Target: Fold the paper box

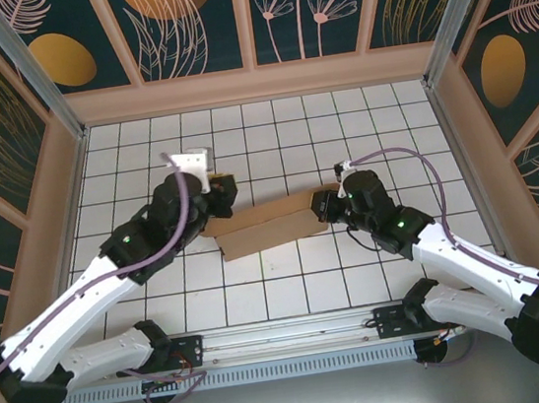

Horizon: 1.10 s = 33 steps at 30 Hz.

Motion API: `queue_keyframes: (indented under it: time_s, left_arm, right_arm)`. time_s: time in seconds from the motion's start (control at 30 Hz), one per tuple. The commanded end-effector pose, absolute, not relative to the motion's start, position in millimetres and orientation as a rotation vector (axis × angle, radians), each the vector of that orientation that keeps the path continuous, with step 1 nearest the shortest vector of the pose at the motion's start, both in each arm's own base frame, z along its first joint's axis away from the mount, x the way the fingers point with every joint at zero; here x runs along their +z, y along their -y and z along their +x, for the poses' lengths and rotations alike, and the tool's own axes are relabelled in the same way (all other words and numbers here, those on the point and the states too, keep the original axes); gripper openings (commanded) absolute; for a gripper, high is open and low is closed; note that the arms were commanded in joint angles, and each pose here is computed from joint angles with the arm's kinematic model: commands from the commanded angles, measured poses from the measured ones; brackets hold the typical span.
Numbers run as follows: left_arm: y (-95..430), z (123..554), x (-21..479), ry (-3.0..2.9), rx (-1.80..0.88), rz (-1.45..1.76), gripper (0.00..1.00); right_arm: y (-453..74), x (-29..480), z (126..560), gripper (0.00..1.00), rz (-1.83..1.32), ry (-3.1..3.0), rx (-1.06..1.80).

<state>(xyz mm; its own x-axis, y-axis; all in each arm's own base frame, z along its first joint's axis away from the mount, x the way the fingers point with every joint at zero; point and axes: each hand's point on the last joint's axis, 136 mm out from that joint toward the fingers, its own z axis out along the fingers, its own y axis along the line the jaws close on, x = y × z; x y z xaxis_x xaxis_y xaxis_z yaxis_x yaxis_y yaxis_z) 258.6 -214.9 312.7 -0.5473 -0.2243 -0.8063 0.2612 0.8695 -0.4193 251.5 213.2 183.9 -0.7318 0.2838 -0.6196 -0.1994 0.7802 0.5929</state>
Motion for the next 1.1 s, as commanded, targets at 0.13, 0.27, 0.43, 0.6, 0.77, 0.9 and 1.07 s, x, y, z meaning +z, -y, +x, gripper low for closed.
queue_keyframes:
  time_s: [0.13,0.27,0.43,0.6,0.77,0.9,1.07]
  left_arm:
    - [167,220,236,-2.291,-0.766,-0.560,0.44]
    - [153,220,231,-2.293,-0.693,-0.603,0.49]
    - [160,225,215,-2.325,-0.710,-0.618,0.55]
    - [153,231,195,-2.347,-0.669,-0.662,0.58]
    - [154,239,176,-2.339,-0.740,-0.702,0.57]
    - [169,244,165,-2.312,-0.862,-0.703,0.56]
    - [182,246,157,-2.278,-0.989,-0.697,0.55]
  right_arm:
    - [-194,148,237,0.15,0.068,-2.357,0.670]
    - [-195,146,235,0.15,0.061,-2.358,0.670]
    - [-194,147,234,0.15,0.067,-2.349,0.670]
    - [-194,146,234,0.15,0.068,-2.347,0.672]
    - [-194,142,230,0.15,0.069,-2.355,0.685]
    - [-201,140,226,0.15,0.048,-2.366,0.732]
    - [-208,140,224,0.15,0.032,-2.370,0.774]
